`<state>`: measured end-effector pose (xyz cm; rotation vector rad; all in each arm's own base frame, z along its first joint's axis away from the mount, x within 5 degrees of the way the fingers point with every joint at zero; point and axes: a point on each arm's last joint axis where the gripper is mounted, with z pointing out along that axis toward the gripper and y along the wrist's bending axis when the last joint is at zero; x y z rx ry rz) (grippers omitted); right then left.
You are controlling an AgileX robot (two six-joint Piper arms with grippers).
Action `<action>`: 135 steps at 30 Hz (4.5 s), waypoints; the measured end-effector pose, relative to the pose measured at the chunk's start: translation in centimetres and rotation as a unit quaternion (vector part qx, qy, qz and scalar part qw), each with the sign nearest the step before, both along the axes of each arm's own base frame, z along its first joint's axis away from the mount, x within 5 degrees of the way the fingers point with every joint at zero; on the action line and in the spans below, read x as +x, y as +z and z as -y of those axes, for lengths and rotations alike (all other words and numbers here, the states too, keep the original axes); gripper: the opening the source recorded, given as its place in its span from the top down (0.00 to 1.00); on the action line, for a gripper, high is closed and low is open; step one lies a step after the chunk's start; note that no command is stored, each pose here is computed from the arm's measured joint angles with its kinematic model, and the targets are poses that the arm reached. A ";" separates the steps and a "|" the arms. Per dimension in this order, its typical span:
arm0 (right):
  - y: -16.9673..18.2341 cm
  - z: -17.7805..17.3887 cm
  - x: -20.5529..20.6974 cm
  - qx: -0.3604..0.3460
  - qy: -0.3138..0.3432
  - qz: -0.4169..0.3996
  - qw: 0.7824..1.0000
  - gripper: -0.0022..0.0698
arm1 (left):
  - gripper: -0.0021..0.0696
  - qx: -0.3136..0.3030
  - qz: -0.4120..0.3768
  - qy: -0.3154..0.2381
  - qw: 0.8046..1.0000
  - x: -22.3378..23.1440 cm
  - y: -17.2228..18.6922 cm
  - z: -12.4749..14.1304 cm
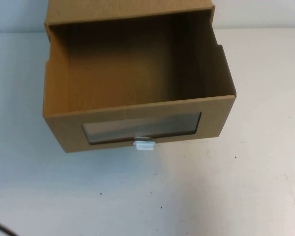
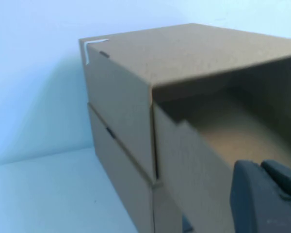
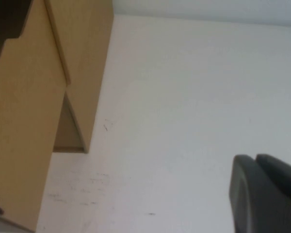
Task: Open the shoe box
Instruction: 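Pull the top drawer of the cardboard box fully open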
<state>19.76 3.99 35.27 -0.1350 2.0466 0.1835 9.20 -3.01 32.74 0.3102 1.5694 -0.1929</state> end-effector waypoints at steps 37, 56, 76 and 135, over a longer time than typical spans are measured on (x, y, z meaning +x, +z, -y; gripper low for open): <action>-4.1 0.7 -2.3 0.062 -0.024 0.137 0.988 0.99 | 0.98 0.014 -0.133 -0.005 0.991 -2.9 -15.0 -0.6; -5.7 1.9 -5.0 -0.007 -0.024 0.146 0.989 0.99 | 0.98 0.014 -0.135 -0.005 0.991 -2.9 -15.0 -0.6; -17.5 3.8 -14.3 -0.012 -0.090 0.121 0.989 0.99 | 0.98 0.014 -0.136 -0.006 0.991 -2.9 -15.0 -0.6; -17.9 3.8 -14.5 -0.004 -0.092 0.095 0.991 0.99 | 0.98 0.041 -0.134 0.125 0.982 -4.0 -15.6 -2.7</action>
